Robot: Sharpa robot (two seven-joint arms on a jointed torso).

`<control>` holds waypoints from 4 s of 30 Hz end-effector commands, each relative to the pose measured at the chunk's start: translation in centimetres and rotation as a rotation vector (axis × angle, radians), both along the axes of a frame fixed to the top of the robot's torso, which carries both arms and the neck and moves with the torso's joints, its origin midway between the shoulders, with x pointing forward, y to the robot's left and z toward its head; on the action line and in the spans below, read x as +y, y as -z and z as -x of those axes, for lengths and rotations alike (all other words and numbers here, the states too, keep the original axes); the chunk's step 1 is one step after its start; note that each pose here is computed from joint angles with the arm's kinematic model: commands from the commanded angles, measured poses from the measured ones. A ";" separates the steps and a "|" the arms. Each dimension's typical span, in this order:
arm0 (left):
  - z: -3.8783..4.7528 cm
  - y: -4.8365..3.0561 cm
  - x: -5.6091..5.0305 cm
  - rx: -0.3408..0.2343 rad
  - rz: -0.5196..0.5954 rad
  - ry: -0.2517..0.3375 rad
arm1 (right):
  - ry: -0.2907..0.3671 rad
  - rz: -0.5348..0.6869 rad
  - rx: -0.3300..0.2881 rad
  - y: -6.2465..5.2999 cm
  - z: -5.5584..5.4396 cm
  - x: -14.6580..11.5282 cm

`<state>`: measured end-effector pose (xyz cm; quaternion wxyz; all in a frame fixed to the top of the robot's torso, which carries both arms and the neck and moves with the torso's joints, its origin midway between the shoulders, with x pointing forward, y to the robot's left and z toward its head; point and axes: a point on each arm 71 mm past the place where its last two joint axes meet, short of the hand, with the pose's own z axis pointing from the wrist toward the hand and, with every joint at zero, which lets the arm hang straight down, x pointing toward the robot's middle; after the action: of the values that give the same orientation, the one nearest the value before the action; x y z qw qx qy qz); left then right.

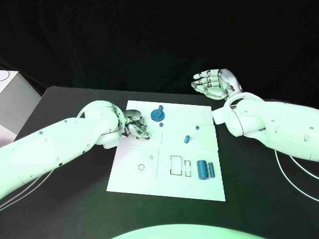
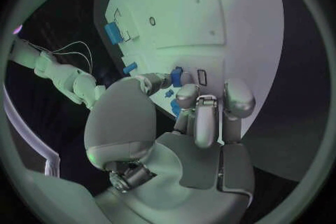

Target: Assemble the parts on the task board

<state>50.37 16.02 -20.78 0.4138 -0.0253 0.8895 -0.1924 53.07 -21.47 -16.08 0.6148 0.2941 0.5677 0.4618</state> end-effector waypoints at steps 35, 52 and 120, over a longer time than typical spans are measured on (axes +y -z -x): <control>0.28 0.37 -1.0 0.030 0.011 0.027 | -0.023 -0.006 0.009 0.0 0.0 0.1; 0.10 0.34 -1.0 0.017 0.018 0.014 | -0.024 -0.006 0.012 0.1 0.0 0.1; -0.08 -1.31 -0.5 -0.029 0.038 0.000 | -0.019 -0.003 0.014 0.1 0.0 -0.4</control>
<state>50.51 15.65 -19.56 0.4245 -0.0337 0.8810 -0.2063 53.10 -21.98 -16.23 0.6093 0.2983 0.5724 0.4606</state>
